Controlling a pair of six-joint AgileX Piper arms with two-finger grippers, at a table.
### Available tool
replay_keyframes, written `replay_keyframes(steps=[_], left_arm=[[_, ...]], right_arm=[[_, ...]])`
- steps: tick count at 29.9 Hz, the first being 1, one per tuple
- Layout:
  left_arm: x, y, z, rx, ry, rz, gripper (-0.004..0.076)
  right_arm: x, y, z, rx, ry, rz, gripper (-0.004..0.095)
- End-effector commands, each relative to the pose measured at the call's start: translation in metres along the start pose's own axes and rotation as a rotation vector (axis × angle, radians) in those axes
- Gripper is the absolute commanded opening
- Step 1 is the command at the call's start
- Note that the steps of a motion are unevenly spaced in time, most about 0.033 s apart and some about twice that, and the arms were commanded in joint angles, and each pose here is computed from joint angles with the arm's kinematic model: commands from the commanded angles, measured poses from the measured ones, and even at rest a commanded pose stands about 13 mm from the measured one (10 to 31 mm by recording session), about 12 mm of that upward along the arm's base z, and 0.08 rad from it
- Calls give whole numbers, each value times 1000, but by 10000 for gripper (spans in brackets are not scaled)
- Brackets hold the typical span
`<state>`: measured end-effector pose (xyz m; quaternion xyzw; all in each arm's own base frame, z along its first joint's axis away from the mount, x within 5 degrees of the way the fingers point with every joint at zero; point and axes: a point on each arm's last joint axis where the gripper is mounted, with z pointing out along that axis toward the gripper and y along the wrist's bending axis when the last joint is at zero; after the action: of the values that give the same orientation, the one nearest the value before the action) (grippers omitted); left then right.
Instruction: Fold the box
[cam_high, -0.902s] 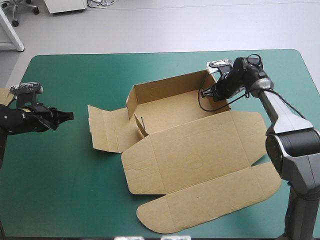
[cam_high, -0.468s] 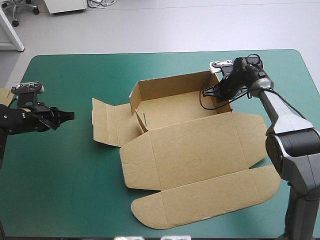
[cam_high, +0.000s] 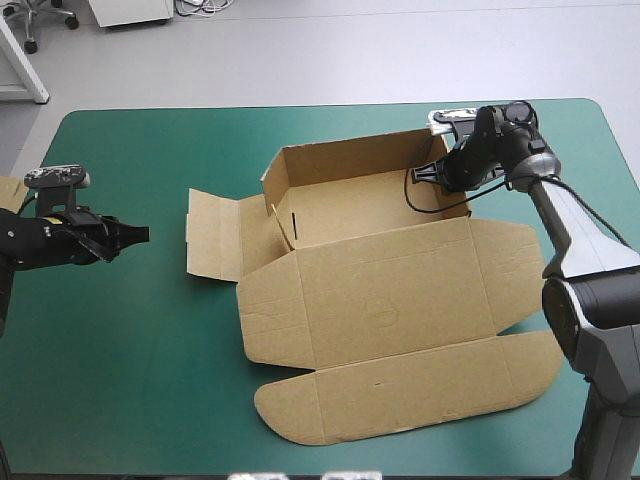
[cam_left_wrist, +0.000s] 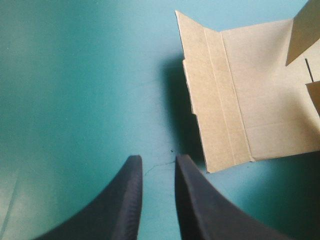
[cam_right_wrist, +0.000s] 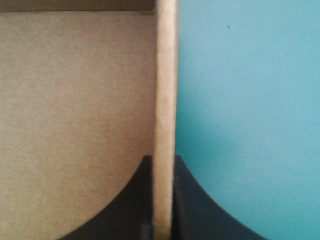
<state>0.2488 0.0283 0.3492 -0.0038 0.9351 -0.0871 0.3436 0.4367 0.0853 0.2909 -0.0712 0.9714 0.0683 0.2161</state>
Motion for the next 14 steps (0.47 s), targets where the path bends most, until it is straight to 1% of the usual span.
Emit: replay_keyframes(steps=[1, 6, 11, 14], left_arm=[[-11, -5, -14, 3, -95, 18, 167], [-11, -5, -15, 0, -102, 18, 167], [-14, -6, -21, -9, -157, 18, 167], [-13, -6, -21, -10, -147, 22, 167]], right_arm=[[-8, 4, -40, -11, -113, 3, 0], [-8, 4, -40, -9, -113, -5, 0], [-9, 2, -43, 6, -125, -23, 0], [-9, 2, -44, 7, -130, -31, 0]])
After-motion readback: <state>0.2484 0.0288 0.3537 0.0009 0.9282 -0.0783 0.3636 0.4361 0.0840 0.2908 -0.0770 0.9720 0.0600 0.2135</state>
